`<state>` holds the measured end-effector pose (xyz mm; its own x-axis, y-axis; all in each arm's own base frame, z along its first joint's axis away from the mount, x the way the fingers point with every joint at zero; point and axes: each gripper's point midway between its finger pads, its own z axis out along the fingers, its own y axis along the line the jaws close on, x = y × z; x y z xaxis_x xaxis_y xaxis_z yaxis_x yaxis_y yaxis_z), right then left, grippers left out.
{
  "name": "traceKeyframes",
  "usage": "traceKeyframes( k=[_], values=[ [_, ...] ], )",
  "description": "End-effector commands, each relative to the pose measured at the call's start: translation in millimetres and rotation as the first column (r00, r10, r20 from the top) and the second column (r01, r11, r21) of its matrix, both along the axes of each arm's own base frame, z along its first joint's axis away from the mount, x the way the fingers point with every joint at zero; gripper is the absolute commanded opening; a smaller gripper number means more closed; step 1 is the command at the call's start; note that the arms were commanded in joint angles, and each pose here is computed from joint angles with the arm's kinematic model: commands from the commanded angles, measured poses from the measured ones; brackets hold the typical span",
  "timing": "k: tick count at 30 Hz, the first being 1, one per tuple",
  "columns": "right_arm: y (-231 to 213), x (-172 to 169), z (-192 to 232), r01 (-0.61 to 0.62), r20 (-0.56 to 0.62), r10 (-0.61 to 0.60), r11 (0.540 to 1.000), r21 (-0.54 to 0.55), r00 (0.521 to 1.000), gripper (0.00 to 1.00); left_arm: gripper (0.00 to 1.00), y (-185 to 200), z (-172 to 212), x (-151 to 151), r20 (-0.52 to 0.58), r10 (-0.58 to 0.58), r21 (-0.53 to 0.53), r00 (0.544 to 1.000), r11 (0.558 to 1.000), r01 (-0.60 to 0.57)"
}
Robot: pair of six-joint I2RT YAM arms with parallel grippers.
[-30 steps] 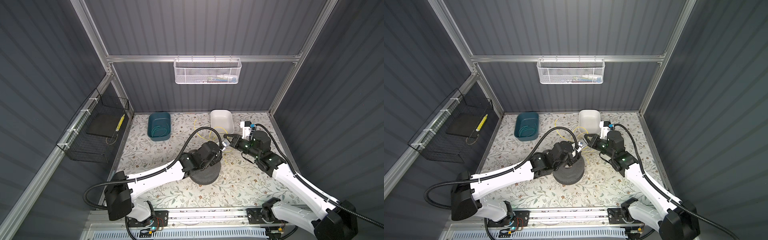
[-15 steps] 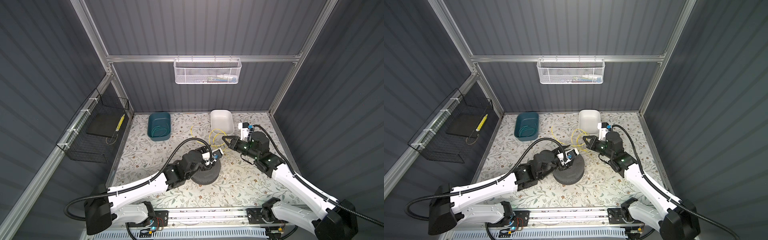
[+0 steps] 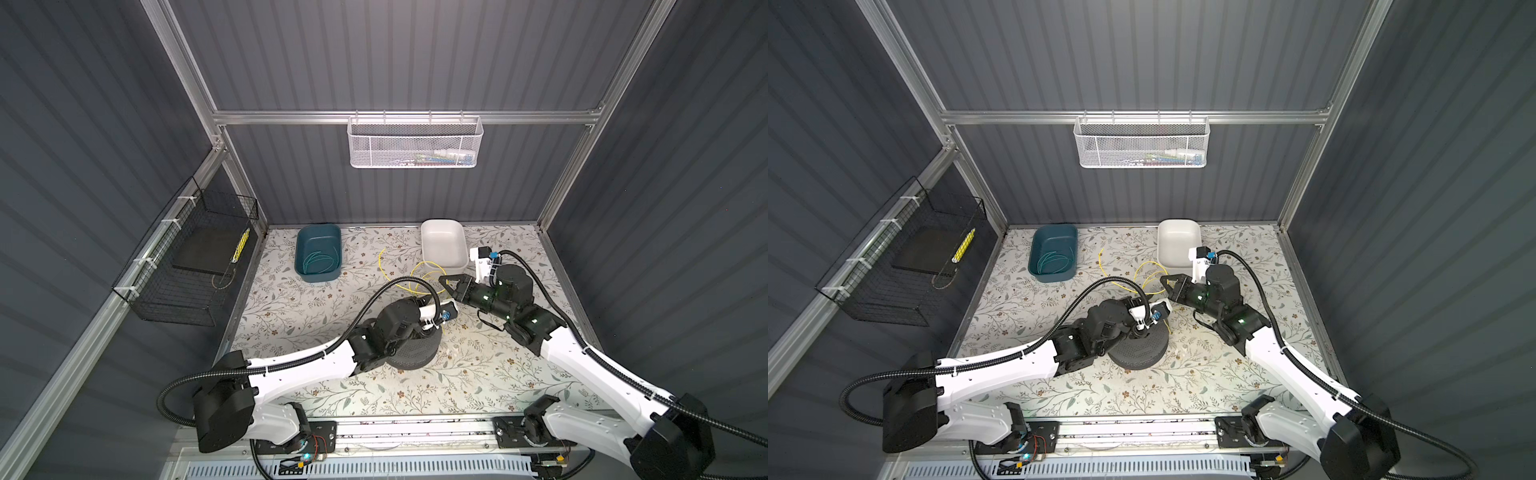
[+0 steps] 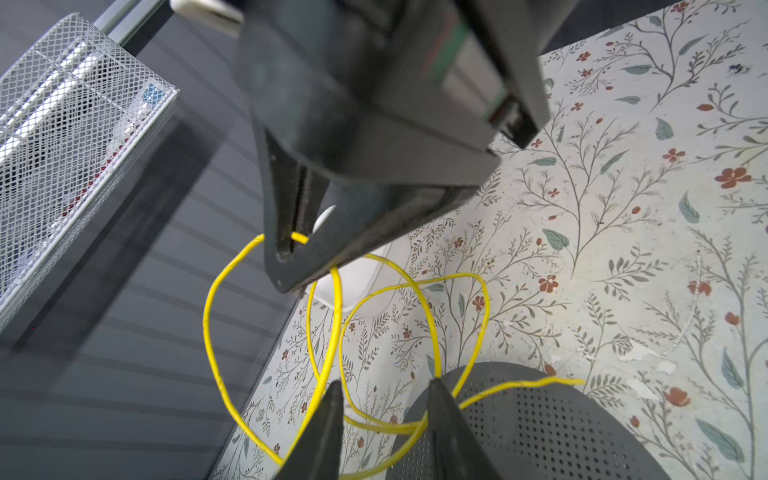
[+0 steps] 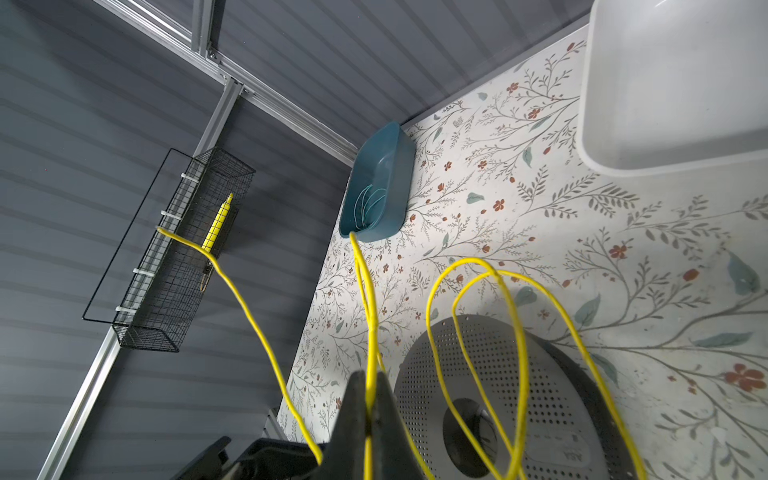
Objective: Wrap the cables
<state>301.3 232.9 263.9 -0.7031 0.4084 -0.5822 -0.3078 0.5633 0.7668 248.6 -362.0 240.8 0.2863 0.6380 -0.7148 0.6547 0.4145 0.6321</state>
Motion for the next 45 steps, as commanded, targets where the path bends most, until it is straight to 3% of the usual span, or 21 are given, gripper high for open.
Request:
traceKeyframes(
  k=[1, 9, 19, 30, 33, 39, 45],
  values=[
    [1, -3, -10, -0.014, -0.006, 0.013, 0.999, -0.043, 1.0, 0.0, 0.36, 2, 41, -3, 0.04, 0.009, -0.127, 0.999, 0.992, -0.004],
    [0, 3, -14, -0.001, -0.008, 0.001, 0.998, -0.055, 1.0, 0.0, 0.53, 9, 40, -22, -0.028, -0.06, -0.089, 0.998, 0.994, 0.057],
    [7, -3, -9, -0.035, -0.017, 0.034, 0.999, -0.027, 0.999, 0.0, 0.54, -8, 8, -13, -0.05, -0.064, 0.017, 0.997, 0.998, 0.065],
    [19, -18, -12, -0.107, -0.026, 0.106, 0.994, -0.03, 0.994, 0.0, 0.25, 1, 21, 2, 0.028, 0.031, -0.033, 0.999, 0.999, -0.03],
    [21, -20, -10, -0.115, -0.021, 0.114, 0.993, -0.028, 0.993, 0.0, 0.22, 3, 14, 2, 0.02, 0.029, 0.007, 0.999, 1.0, -0.03],
    [21, -21, -4, -0.118, -0.011, 0.117, 0.993, -0.02, 0.993, 0.0, 0.04, 5, 7, 2, 0.009, 0.036, 0.038, 0.999, 0.999, -0.036],
    [22, -23, 1, -0.126, -0.004, 0.126, 0.992, -0.013, 0.992, 0.0, 0.0, 7, 2, 2, 0.002, 0.04, 0.059, 0.999, 0.997, -0.04]
  ],
)
